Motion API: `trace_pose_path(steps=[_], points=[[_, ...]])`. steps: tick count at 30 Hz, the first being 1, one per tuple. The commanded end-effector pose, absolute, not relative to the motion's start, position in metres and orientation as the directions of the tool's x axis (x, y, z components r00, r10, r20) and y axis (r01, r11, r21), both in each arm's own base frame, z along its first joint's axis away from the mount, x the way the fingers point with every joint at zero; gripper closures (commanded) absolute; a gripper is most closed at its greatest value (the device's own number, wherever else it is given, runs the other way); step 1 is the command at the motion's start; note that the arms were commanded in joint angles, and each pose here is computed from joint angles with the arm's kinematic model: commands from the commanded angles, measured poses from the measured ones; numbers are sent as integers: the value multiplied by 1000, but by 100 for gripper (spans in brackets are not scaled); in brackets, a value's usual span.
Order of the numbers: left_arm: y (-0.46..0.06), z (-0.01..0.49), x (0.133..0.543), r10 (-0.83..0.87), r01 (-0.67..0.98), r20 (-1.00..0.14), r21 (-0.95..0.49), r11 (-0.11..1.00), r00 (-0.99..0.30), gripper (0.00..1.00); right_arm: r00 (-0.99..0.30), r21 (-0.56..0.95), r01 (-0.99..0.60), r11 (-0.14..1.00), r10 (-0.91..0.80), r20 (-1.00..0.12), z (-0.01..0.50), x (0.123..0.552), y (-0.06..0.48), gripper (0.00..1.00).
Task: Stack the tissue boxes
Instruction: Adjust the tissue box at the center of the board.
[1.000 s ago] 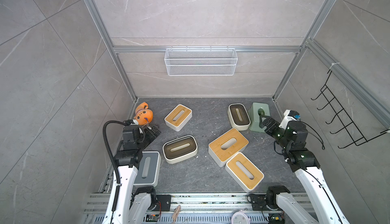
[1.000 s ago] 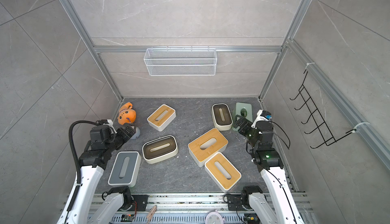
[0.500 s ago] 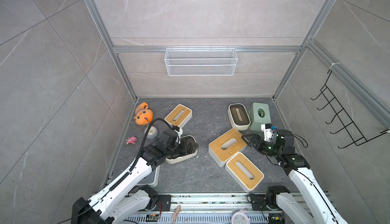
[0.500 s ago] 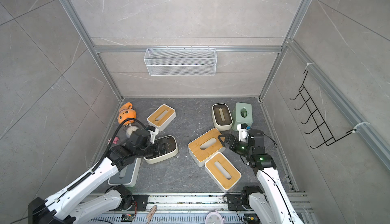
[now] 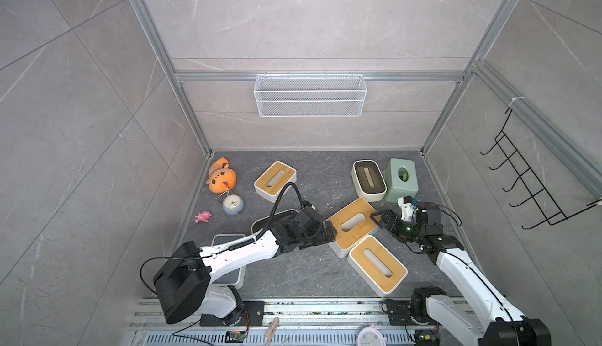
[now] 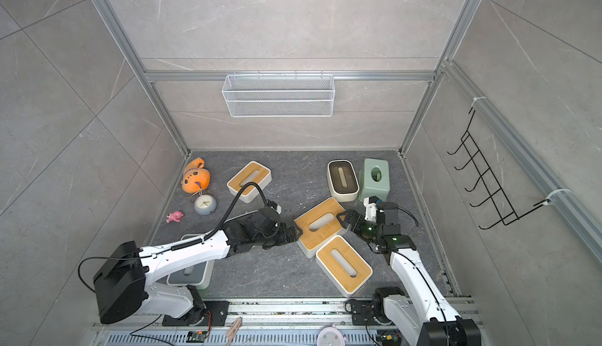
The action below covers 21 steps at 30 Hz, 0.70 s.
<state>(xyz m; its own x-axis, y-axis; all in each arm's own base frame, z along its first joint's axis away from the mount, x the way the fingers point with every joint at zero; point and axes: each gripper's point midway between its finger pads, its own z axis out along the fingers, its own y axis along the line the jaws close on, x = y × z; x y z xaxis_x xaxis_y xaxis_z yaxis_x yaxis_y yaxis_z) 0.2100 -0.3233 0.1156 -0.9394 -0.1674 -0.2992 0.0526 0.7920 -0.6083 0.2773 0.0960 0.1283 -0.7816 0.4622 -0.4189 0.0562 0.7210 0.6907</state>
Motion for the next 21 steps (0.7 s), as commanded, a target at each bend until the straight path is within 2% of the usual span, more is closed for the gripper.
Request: trace_pose_path(steps=[1, 7, 21], points=[[-349, 140, 224, -256, 36, -315, -691, 722, -914, 0, -737, 665, 65, 744, 485, -471, 128, 296, 87, 0], [-364, 127, 223, -265, 5, -269, -710, 704, -926, 0, -737, 687, 32, 726, 481, -474, 127, 313, 93, 0], [-385, 123, 231, -281, -21, -243, -720, 693, -928, 0, -805, 731, -42, 681, 411, -429, 118, 302, 116, 0]])
